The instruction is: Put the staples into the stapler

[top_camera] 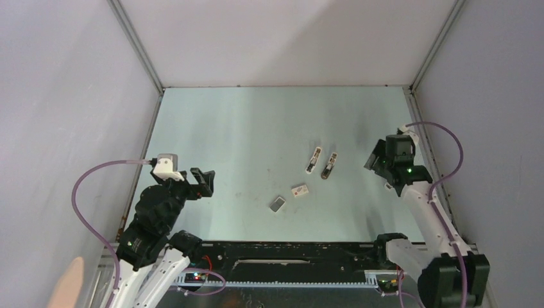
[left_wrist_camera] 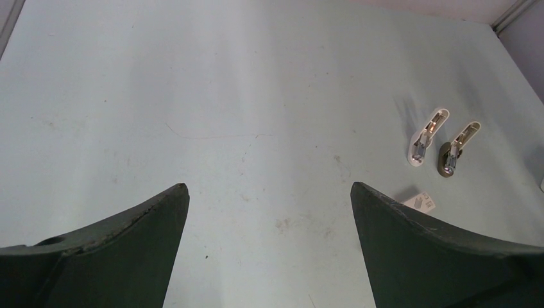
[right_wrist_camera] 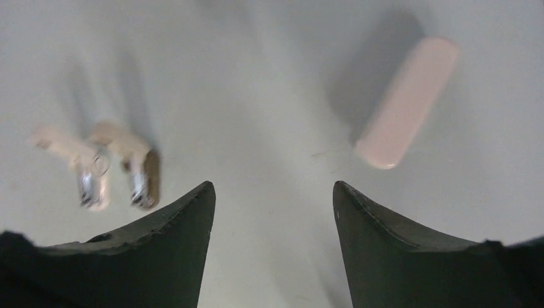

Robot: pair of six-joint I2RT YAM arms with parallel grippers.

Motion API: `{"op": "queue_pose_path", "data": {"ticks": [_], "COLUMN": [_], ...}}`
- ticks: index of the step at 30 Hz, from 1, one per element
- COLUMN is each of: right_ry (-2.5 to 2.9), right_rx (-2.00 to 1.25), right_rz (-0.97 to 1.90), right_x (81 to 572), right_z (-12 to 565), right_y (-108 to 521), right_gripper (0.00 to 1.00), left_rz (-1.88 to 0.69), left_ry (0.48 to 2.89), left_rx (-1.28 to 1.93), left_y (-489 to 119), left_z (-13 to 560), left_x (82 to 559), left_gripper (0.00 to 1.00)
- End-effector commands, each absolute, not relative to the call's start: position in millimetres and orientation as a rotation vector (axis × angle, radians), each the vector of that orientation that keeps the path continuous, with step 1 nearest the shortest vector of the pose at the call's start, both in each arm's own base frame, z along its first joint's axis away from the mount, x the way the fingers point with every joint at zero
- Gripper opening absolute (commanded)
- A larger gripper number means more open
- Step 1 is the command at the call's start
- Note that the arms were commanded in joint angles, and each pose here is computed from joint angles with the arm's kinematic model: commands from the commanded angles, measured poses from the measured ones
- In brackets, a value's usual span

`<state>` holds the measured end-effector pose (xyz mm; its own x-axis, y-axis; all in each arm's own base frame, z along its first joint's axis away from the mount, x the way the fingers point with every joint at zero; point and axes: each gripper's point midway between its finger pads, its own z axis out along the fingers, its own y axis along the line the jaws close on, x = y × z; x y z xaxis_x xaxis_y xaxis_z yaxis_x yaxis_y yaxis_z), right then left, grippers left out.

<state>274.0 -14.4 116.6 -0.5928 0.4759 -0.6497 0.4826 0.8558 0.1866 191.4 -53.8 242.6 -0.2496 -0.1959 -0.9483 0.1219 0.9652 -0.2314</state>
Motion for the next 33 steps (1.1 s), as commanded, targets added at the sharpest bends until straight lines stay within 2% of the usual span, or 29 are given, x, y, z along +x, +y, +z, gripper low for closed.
{"op": "queue_pose_path", "data": {"ticks": [1,12,22,33], "right_ry": [2.275,2.266,2.248,2.272], "right_rx": [0.45,-0.08,-0.364,-0.666], "right_rz": [0.113,0.446,0.541,0.534], "right_x": [271,244,212,204], "right_z": [142,164,170,148], "right_y": [35,149,168,248], "right_gripper": [0.71,0.69,0.7,0.67], "left_rz": [-0.303,-0.308,-0.283,-0.269], "left_ry": [1.767,1.755,1.721,1.707], "left_rx": [-0.049,-0.065,-0.08,-0.096], "left_y": [-53,-51,-43,-38], "left_z": [249,250,255,256], "left_x": [193,191,187,185], "left_gripper": [1.0,1.0,1.0,1.0]}}
